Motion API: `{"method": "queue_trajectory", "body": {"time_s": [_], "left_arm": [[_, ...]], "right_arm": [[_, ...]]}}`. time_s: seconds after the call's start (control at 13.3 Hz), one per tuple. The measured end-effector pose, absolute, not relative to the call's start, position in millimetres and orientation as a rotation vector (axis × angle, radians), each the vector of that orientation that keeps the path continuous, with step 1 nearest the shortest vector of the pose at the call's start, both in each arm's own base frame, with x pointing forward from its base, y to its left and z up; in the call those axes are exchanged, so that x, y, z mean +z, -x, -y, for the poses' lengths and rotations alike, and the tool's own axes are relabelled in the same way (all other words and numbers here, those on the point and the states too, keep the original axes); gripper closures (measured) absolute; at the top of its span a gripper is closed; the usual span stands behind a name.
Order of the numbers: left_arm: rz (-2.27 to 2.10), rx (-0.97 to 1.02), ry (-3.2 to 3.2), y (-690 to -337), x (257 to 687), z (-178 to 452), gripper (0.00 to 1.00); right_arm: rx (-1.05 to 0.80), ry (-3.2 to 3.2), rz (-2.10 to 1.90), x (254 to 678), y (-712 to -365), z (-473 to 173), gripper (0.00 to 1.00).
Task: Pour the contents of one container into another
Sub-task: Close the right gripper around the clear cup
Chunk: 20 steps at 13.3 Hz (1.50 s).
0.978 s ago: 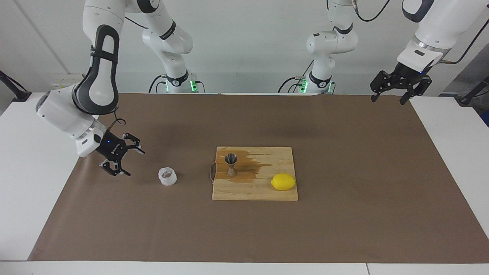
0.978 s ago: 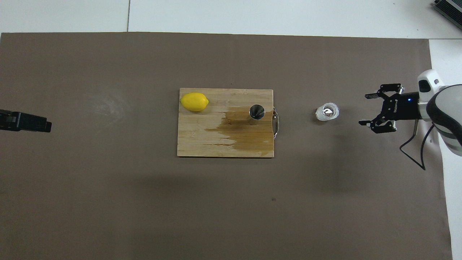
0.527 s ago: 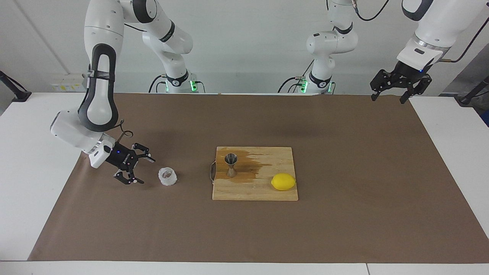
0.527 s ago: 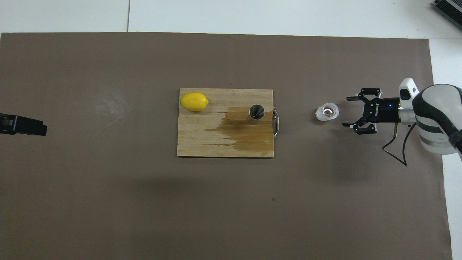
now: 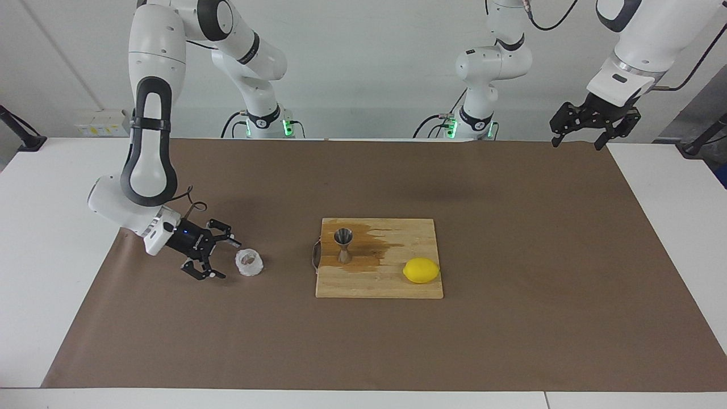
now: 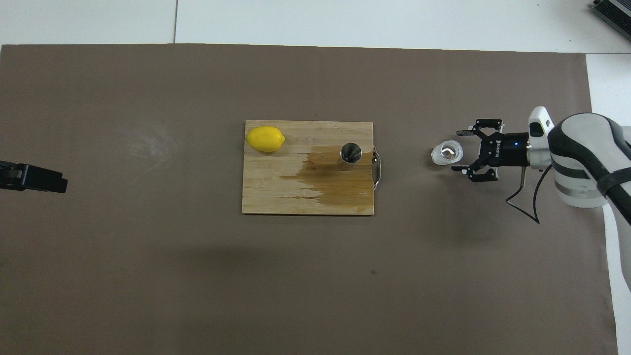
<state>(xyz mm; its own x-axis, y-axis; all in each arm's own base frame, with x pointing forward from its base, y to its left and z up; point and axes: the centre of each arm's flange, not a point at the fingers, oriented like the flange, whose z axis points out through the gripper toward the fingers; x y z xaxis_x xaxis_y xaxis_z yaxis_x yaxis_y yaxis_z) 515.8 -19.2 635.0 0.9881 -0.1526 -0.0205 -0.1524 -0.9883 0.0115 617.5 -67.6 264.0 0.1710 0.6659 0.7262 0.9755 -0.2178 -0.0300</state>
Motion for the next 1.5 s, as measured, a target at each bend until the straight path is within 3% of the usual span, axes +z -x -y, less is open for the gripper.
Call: {"method": "queue_trajectory", "body": {"time_s": [1.2,1.28,1.35,1.5], "left_arm": [[0.229,-0.047,-3.122,-514.8,634.3,17.2,0.00],[0.229,-0.048,-3.122,-514.7,634.3,17.2,0.00],[0.229,-0.048,-3.122,-514.7,634.3,17.1,0.00],[0.228,-0.048,-3.122,-514.7,634.3,17.1,0.00]], "right_arm": [[-0.777,1.989,1.584,236.0,-609.4,45.5,0.00],[-0.783,1.995,1.585,237.1,-610.3,46.4,0.08],[-0.784,1.995,1.586,237.1,-610.3,46.4,0.08],[-0.789,1.994,1.590,240.1,-610.8,46.8,0.28]]}}
